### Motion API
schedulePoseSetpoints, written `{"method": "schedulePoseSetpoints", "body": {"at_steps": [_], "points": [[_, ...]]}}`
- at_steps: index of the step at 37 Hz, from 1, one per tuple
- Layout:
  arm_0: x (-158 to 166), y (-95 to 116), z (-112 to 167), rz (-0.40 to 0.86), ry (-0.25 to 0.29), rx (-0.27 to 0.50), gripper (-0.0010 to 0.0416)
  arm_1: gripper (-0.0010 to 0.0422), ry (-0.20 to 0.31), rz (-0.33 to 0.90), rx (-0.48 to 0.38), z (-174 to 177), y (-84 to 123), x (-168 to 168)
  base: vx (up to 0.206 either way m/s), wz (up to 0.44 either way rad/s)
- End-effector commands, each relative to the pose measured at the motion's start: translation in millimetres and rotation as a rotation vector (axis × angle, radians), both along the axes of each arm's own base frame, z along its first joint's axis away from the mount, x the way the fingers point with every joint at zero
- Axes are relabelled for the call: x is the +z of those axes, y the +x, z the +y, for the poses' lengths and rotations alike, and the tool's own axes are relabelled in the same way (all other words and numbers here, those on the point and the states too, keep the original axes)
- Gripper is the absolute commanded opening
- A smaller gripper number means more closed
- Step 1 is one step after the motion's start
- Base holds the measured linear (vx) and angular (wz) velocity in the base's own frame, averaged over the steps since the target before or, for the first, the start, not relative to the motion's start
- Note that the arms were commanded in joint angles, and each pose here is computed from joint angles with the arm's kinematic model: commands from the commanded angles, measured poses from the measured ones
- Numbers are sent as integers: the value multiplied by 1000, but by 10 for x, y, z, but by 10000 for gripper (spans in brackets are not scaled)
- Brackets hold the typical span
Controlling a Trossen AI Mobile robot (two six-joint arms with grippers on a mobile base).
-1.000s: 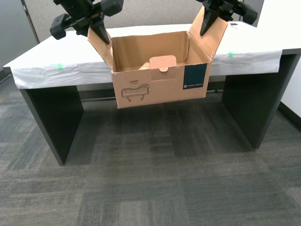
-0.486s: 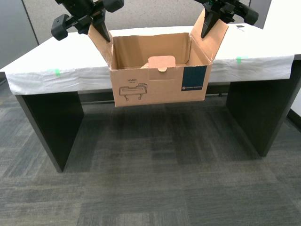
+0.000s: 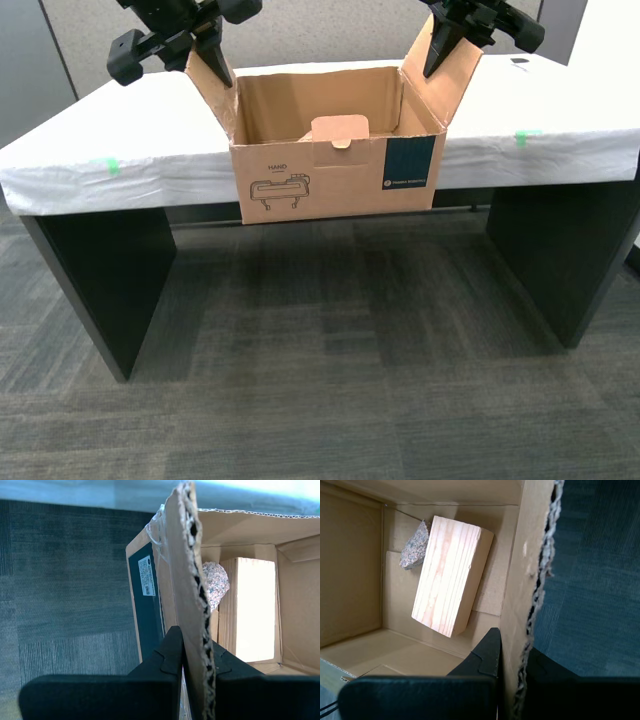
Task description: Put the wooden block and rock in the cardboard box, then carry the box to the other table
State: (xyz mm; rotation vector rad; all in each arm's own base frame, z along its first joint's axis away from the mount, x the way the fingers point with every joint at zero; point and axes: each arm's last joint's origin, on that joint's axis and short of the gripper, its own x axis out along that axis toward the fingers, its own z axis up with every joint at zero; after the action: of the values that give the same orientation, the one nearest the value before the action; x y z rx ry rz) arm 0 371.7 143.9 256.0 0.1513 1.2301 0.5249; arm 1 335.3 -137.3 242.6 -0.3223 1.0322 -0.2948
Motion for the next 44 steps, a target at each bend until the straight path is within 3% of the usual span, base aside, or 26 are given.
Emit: {"method": "schedulePoseSetpoints", "body": {"at_steps": [1,17,21,44], "points": [[10,-3,1,-2,6,11,-1,0,-20,2,-13,-8,0,11,123,2],[10,-4,9,-6,5,17,-1,-1,2,-48,-63,-14,18,25,127,-8],[10,-5,12,-6,5,18,-1,0,-14,-42,-76,-20,15,27,140,-13],[10,-9,18,-9,2,26,-1,0,-8,-26,-76,-15,3,16,134,-8]]}}
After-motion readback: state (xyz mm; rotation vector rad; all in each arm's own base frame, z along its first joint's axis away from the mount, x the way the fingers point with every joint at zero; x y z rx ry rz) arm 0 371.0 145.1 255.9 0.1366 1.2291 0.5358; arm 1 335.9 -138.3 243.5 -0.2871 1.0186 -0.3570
